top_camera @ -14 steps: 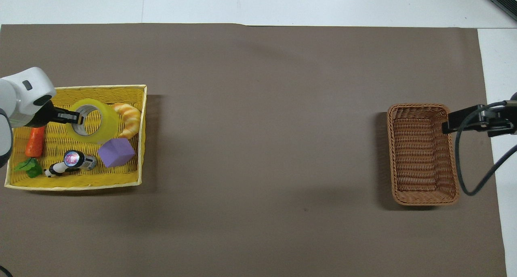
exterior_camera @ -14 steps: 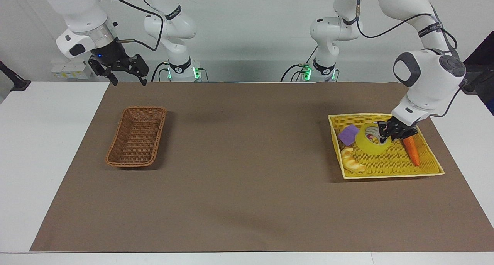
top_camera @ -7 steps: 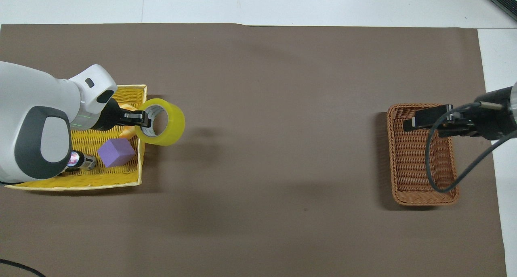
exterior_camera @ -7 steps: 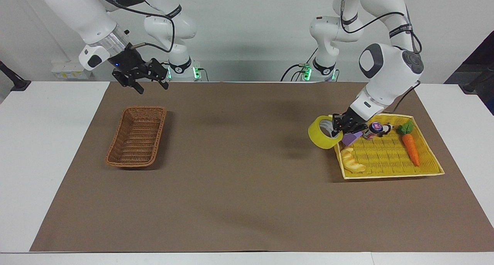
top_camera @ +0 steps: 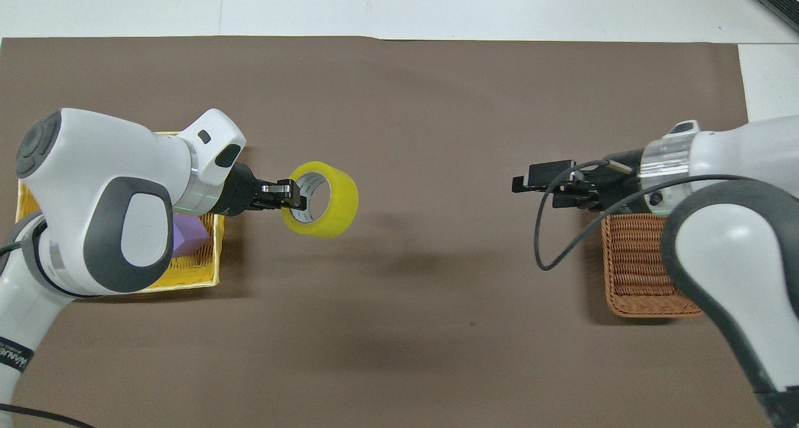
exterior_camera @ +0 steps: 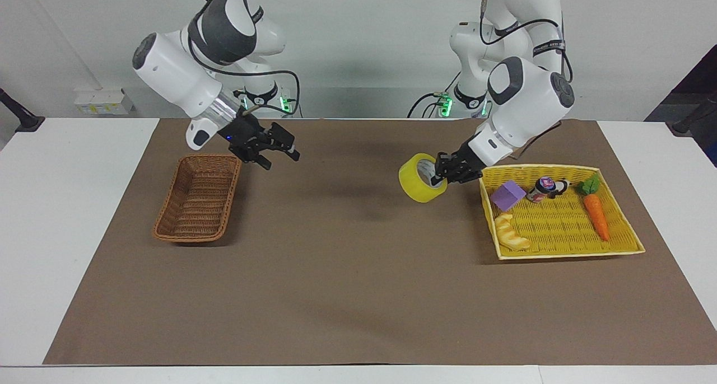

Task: Move tape to another basket
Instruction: 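Carry the tape toward the right gripper and let the right gripper grasp it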

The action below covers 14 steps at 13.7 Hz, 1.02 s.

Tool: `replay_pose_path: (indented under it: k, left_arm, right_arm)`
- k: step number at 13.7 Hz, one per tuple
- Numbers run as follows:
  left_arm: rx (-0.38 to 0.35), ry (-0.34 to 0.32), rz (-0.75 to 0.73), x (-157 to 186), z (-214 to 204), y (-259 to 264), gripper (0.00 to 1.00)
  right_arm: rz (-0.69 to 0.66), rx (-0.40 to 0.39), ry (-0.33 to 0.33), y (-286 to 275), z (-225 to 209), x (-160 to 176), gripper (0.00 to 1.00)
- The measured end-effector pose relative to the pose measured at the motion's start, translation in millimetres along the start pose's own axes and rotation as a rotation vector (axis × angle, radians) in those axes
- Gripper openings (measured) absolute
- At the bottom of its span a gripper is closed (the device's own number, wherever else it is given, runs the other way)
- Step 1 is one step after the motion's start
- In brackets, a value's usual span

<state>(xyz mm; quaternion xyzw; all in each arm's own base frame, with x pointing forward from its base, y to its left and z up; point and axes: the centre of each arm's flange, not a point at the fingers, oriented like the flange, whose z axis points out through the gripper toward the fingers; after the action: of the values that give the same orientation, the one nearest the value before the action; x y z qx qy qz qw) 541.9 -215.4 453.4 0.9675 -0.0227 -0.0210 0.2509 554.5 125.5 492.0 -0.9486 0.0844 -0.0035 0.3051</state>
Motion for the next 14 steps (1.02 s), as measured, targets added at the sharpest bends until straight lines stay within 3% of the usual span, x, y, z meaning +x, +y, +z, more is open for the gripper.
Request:
replay_pose_path:
  k: [3, 6, 11, 14]
  left_arm:
    - [-0.004, -0.018, -0.030, -10.0, 8.9, 20.4, 0.22]
    - [-0.003, -0.029, -0.055, -15.8, 14.7, 32.9, 0.22]
    - [-0.003, -0.035, -0.061, -19.1, 17.8, 39.7, 0.22]
    - [-0.003, -0.035, -0.064, -19.2, 17.9, 39.9, 0.22]
  right_arm:
    - [-0.031, 0.040, 0.000, -37.3, 59.1, -21.5, 1.00]
    - [-0.026, 0.116, 0.040, -71.3, 90.5, -44.7, 1.00]
    - [0.018, 0.208, 0.043, -102.0, 123.9, -77.5, 1.00]
    - [0.040, 0.230, 0.039, -103.3, 125.2, -79.0, 1.00]
